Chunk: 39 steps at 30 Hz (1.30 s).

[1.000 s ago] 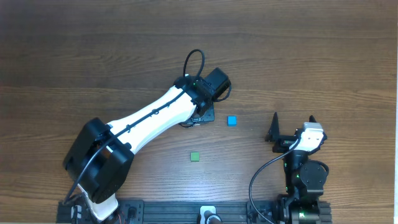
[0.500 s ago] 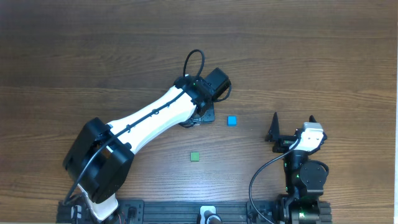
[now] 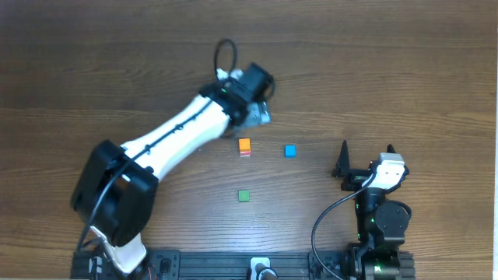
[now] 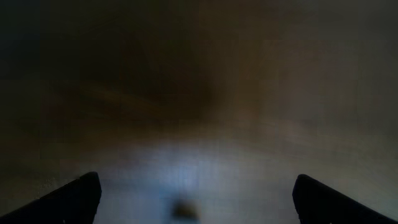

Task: Stack Cubes

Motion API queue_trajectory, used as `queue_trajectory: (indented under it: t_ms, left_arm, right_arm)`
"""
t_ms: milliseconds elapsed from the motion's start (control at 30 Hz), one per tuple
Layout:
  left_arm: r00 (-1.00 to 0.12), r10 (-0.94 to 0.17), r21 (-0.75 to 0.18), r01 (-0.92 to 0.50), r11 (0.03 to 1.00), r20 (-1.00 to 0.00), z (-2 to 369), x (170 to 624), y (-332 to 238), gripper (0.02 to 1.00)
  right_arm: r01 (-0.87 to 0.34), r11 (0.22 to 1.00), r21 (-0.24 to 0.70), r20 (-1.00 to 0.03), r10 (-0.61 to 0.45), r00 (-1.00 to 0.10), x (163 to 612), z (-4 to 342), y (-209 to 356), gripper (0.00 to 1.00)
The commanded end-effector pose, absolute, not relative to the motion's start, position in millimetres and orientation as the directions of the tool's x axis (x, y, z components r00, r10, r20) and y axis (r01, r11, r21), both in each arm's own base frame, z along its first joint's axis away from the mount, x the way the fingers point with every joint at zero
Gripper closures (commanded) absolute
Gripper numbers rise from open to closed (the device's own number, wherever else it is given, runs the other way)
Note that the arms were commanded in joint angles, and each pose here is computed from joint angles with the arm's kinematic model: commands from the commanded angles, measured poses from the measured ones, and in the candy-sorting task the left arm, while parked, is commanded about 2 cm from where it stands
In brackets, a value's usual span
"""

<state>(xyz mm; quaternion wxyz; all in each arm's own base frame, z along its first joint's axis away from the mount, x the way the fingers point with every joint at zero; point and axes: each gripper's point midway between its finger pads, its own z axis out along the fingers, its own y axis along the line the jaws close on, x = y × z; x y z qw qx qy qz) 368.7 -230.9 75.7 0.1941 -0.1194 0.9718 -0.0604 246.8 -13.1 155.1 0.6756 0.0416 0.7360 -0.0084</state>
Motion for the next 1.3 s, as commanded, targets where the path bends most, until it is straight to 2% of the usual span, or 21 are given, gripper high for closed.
queue_trajectory:
  t_ms: [33, 133, 267, 400, 533, 667, 800, 933, 1067, 1167, 1300]
  left_arm:
    - [-0.778, -0.366, -0.245, -0.276, 0.929, -0.511, 145, 408, -172, 0.02]
    - [-0.677, -0.439, -0.315, -0.307, 0.898, -0.591, 199, 420, -129, 0.027]
    - [-0.531, -0.434, -0.365, -0.237, 0.901, -0.727, 282, 413, -88, 0.051]
    - [-0.375, -0.354, -0.343, -0.1, 0.934, -0.857, 356, 378, -72, 0.062]
    - [-0.205, -0.383, -0.38, -0.055, 0.923, -0.901, 390, 334, -48, 0.064]
    - [-0.052, -0.374, -0.375, 0.018, 0.927, -0.926, 391, 289, -27, 0.062]
    - [0.037, -0.34, -0.339, 0.046, 0.94, -0.94, 358, 253, -11, 0.086]
    - [0.075, -0.321, -0.323, -0.016, 0.946, -0.944, 310, 235, 7, 0.104]
    - [0.088, -0.221, -0.222, -0.002, 0.975, -0.971, 266, 233, 5, 0.106]
    - [0.081, -0.154, -0.152, 0.028, 0.988, -0.985, 242, 235, -1, 0.108]
    - [0.062, -0.118, -0.116, 0.042, 0.992, -0.991, 221, 238, -4, 0.112]
  right_arm:
    - [0.077, 0.996, 0.038, -0.996, 0.044, -0.083, 247, 154, -14, 0.009]
    - [0.077, 0.996, 0.038, -0.996, 0.045, -0.083, 247, 154, -14, 0.009]
    - [0.077, 0.996, 0.038, -0.996, 0.045, -0.083, 247, 154, -14, 0.009]
    - [0.077, 0.996, 0.038, -0.996, 0.044, -0.083, 247, 154, -14, 0.007]
    - [0.077, 0.996, 0.038, -0.996, 0.044, -0.083, 247, 154, -14, 0.007]
    - [0.077, 0.996, 0.038, -0.996, 0.045, -0.083, 247, 154, -14, 0.007]
    - [0.077, 0.996, 0.038, -0.996, 0.044, -0.083, 247, 154, -14, 0.009]
    - [0.077, 0.996, 0.038, -0.996, 0.044, -0.083, 247, 154, -14, 0.009]
    - [0.077, 0.996, 0.038, -0.996, 0.045, -0.083, 247, 154, -14, 0.009]
    - [0.077, 0.996, 0.038, -0.996, 0.044, -0.083, 247, 154, -14, 0.012]
    - [0.077, 0.996, 0.038, -0.996, 0.045, -0.083, 247, 154, -14, 0.007]
